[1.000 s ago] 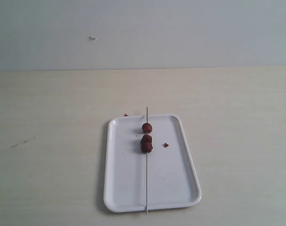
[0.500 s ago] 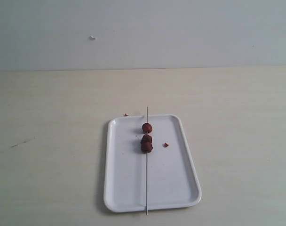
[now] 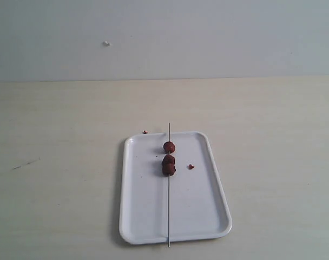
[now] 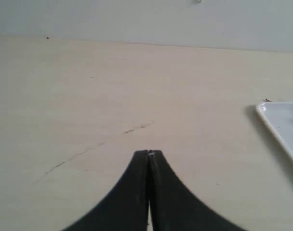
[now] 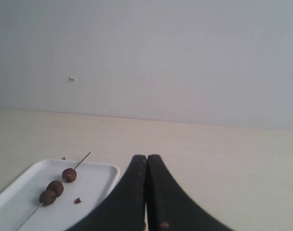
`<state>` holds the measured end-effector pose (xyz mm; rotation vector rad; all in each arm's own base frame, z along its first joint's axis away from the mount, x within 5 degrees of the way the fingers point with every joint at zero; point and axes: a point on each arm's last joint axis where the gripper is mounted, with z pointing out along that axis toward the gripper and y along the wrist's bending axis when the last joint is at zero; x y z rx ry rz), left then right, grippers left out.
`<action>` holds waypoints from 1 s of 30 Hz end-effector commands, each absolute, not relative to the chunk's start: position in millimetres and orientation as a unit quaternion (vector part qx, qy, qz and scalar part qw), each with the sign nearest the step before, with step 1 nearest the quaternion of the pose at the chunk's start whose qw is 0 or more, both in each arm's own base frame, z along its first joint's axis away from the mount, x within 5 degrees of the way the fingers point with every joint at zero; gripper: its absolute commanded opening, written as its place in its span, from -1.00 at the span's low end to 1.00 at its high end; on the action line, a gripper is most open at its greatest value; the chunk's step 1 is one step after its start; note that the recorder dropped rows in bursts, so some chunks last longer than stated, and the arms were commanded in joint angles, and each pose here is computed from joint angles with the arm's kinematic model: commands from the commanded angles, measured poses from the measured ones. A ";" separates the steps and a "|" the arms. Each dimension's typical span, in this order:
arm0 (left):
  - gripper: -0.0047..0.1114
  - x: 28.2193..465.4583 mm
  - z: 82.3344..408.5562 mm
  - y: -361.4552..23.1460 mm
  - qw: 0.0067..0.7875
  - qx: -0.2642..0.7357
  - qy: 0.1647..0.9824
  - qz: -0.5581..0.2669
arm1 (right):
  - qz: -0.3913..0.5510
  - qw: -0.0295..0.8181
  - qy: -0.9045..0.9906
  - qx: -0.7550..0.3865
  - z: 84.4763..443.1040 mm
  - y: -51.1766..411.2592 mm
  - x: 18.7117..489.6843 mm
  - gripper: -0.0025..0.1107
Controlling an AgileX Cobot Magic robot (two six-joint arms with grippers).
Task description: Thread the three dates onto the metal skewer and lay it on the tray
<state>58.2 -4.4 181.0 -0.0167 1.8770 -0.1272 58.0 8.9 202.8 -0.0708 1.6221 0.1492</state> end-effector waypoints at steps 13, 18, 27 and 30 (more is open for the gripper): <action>-0.92 58.0 181.4 -4.6 0.595 -0.009 0.801 -0.058 | 0.066 0.674 0.735 -0.032 198.5 9.0 57.5 -0.96; -0.92 58.0 181.4 -4.6 0.595 -0.009 0.801 -0.058 | 0.067 0.674 0.735 -0.031 198.6 9.1 57.5 -0.96; -0.92 58.0 181.4 -4.6 0.595 -0.009 0.801 -0.058 | 0.067 0.674 0.735 -0.031 198.6 9.1 57.5 -0.96; -0.92 58.0 181.4 -4.6 0.595 -0.009 0.801 -0.058 | 0.067 0.674 0.735 -0.031 198.6 9.1 57.5 -0.96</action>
